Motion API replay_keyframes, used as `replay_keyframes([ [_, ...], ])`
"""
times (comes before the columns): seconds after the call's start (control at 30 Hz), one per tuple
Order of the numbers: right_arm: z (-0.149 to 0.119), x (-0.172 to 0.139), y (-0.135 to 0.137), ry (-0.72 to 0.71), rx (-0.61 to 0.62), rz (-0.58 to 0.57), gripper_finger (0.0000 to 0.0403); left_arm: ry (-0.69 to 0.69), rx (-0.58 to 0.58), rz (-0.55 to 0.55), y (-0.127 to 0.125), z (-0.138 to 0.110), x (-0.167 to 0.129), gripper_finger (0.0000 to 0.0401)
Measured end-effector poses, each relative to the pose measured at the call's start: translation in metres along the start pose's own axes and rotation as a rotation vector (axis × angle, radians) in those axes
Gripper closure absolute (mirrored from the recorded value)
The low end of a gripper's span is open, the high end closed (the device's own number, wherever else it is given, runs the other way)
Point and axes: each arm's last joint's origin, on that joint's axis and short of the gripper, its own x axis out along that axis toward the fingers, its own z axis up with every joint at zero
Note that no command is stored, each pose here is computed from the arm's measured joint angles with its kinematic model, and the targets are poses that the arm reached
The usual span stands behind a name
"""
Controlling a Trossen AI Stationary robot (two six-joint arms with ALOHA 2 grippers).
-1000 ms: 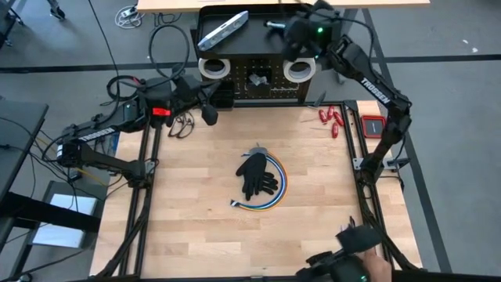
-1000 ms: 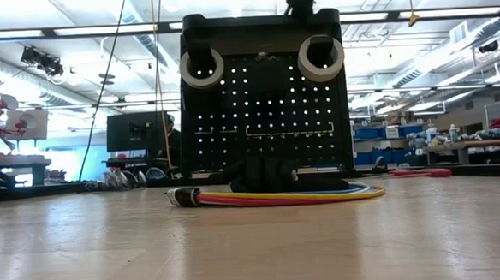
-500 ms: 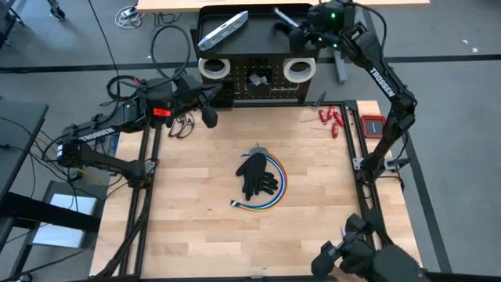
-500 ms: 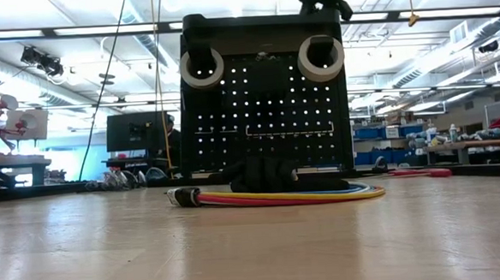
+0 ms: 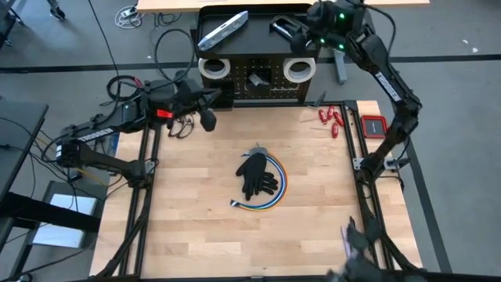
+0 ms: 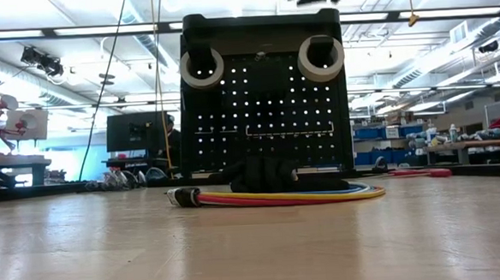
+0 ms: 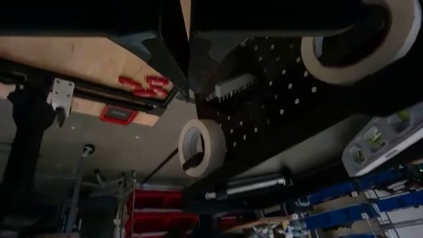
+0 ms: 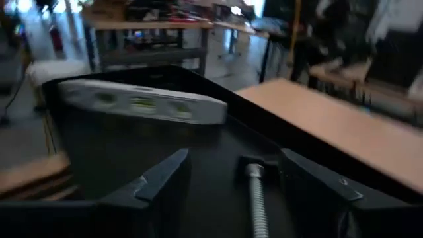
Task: Hang tools onto peg board
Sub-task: Put the black clamp on the peg board, then put the purple pen into the black bin on the peg board
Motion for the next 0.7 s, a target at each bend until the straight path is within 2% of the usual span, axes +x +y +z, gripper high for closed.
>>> replay_keyframes([
  [0.1, 0.012, -0.028, 0.018, -0.007, -0.072, 0.002, 0.0171, -0.014, 0.021, -0.015, 0.003, 0.003, -0.014, 0.0391],
  [0.17, 0.018, -0.047, 0.034, -0.011, -0.102, 0.041, 0.0173, -0.018, 0.062, -0.052, 0.003, 0.004, -0.028, 0.0391],
  [0.23, 0.022, -0.065, 0.052, -0.007, -0.117, 0.111, 0.0173, -0.027, 0.105, -0.121, 0.002, 0.004, -0.044, 0.0391],
  [0.33, 0.022, -0.081, 0.084, 0.020, -0.129, 0.244, 0.0174, -0.017, 0.192, -0.301, -0.005, -0.004, -0.061, 0.0391],
  [0.4, 0.014, -0.086, 0.111, 0.062, -0.157, 0.305, 0.0174, 0.005, 0.227, -0.445, -0.012, -0.016, -0.068, 0.0391],
  [0.47, 0.003, -0.087, 0.137, 0.104, -0.192, 0.323, 0.0174, 0.046, 0.226, -0.545, -0.020, -0.031, -0.070, 0.0391],
  [0.57, -0.021, -0.086, 0.178, 0.178, -0.244, 0.324, 0.0174, 0.131, 0.171, -0.592, -0.029, -0.054, -0.071, 0.0391],
  [0.7, -0.061, -0.087, 0.227, 0.234, -0.291, 0.321, 0.0174, 0.259, 0.121, -0.595, -0.041, -0.087, -0.069, 0.0391],
])
